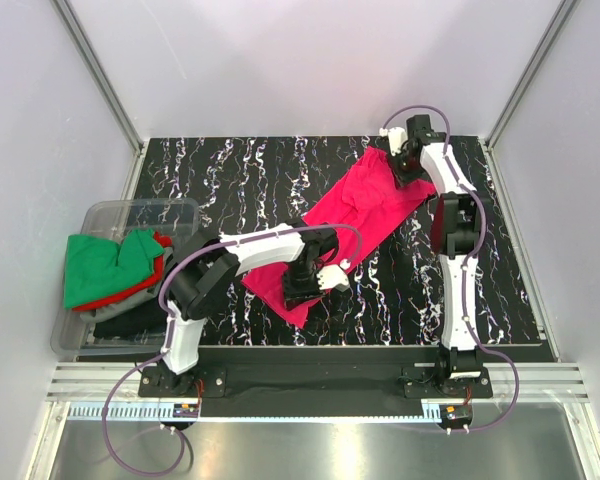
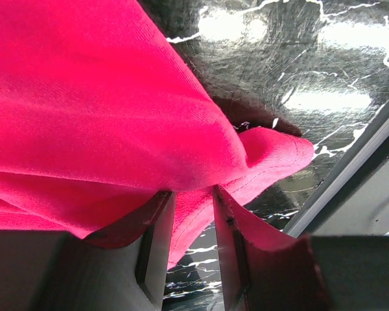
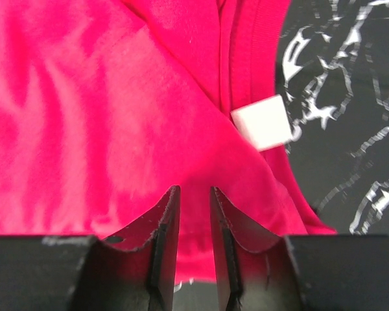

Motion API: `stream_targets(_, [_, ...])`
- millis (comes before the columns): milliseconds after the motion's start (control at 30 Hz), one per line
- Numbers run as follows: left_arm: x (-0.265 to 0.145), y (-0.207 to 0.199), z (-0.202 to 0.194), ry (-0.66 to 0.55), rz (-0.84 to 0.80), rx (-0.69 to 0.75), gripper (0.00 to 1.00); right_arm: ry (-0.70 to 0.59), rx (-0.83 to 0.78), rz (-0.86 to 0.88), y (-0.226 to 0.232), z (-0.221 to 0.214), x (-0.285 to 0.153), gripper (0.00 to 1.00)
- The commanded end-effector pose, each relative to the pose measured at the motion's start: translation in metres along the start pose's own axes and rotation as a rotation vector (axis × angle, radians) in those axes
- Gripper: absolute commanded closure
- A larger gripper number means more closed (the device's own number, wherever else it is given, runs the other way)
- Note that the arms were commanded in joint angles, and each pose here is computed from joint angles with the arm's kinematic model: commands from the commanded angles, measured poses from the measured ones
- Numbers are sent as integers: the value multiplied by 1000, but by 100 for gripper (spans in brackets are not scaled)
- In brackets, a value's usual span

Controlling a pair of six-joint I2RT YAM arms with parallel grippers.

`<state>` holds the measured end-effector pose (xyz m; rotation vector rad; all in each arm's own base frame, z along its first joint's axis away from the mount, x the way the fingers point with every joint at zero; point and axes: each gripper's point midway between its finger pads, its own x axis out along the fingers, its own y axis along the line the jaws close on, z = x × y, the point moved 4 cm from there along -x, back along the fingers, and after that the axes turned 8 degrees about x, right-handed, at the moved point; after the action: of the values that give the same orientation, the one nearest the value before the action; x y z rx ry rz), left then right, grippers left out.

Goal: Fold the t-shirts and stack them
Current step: Fold the tshirt

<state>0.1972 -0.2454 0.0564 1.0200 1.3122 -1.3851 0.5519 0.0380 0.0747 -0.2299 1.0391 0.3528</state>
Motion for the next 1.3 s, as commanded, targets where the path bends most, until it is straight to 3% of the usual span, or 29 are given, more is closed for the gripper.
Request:
stream_targets(0, [12, 2, 3, -20, -8, -6, 64, -1, -29, -27, -2, 4, 13, 68])
stream_targets(500, [13, -1, -22, 66, 22, 75, 64, -81, -171, -120, -2, 39, 53, 68])
stream_targets(667, [-17, 8, 0, -14, 92, 69, 63, -132, -224, -143, 9, 56, 52, 68])
stream_targets(767, [-48, 13, 16, -51, 145, 80, 62, -175, -209, -160, 8, 70, 35, 67])
stream_targets(967, [-87, 11, 26, -94, 210, 99, 62, -300, -147, -183, 9, 104, -42, 62])
stream_targets(1000, [-87, 9, 26, -95, 208, 101, 62, -345, -134, -185, 12, 114, -68, 62])
stream_targets(1100, [-74, 3, 22, -82, 164, 93, 62, -343, -59, -115, 26, 106, -83, 60])
stream_targets(1267, [-39, 4, 18, -72, 126, 71, 62, -273, 43, 12, 49, 79, -75, 60])
